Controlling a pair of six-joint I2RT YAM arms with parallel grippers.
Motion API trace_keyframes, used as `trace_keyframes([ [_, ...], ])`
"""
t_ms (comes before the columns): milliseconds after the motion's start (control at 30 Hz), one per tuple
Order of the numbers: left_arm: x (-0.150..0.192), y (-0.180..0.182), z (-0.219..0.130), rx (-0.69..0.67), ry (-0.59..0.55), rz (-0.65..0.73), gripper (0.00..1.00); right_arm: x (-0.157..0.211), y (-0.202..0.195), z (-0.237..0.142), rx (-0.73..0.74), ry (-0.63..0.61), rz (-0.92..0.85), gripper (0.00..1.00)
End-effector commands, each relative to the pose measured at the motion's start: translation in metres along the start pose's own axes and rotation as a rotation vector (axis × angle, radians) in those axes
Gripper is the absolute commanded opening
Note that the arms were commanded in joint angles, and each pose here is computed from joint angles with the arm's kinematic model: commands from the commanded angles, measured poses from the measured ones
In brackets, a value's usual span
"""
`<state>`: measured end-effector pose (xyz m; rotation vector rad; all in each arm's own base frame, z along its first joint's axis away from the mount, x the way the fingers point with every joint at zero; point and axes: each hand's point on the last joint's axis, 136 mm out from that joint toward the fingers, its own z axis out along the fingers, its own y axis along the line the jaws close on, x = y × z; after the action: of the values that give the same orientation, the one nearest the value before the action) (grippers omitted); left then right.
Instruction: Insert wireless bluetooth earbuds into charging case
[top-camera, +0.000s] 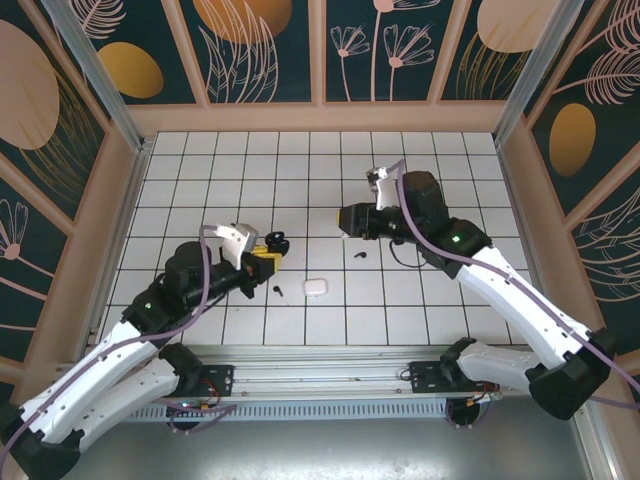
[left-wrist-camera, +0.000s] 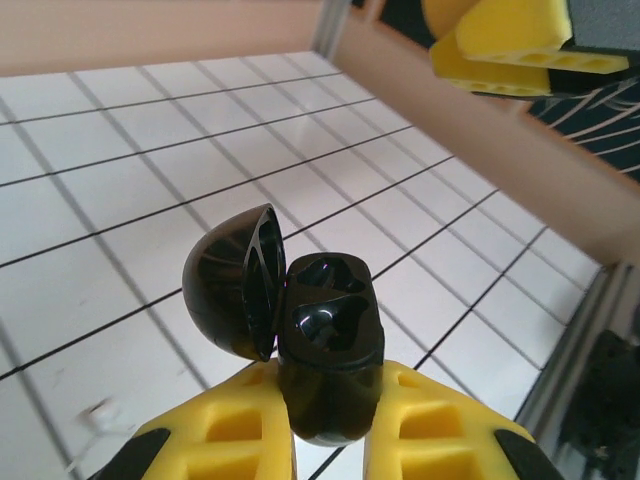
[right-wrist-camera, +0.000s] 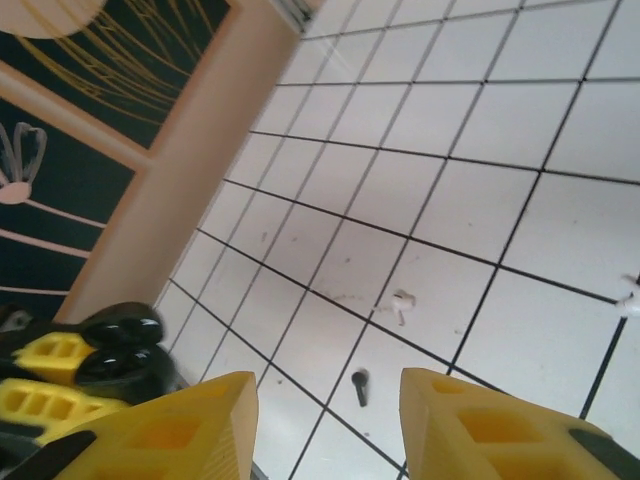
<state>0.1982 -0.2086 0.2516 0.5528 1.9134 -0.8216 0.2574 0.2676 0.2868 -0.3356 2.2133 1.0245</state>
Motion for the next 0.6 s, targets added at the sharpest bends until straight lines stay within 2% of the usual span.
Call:
trace_keyframes([
  [0, -0.009, 0.016, -0.022, -0.130, 0.006, 0.036, 0.00, 0.036, -0.027, 0.038, 0.106, 0.142, 0.067, 0.41],
  [200, -0.028, 0.022, -0.047, -0.196, -0.098, 0.027, 0.00, 0.086, -0.028, 0.105, 0.200, 0.356, -0.006, 0.39],
  [367, -0.040, 0.037, -0.070, -0.305, -0.176, -0.015, 0.00, 0.128, -0.015, 0.158, 0.160, 0.477, -0.036, 0.37],
  [567, -0.054, 0.044, -0.098, -0.373, -0.260, -0.080, 0.00, 0.165, -0.010, 0.193, 0.215, 0.609, -0.145, 0.37],
])
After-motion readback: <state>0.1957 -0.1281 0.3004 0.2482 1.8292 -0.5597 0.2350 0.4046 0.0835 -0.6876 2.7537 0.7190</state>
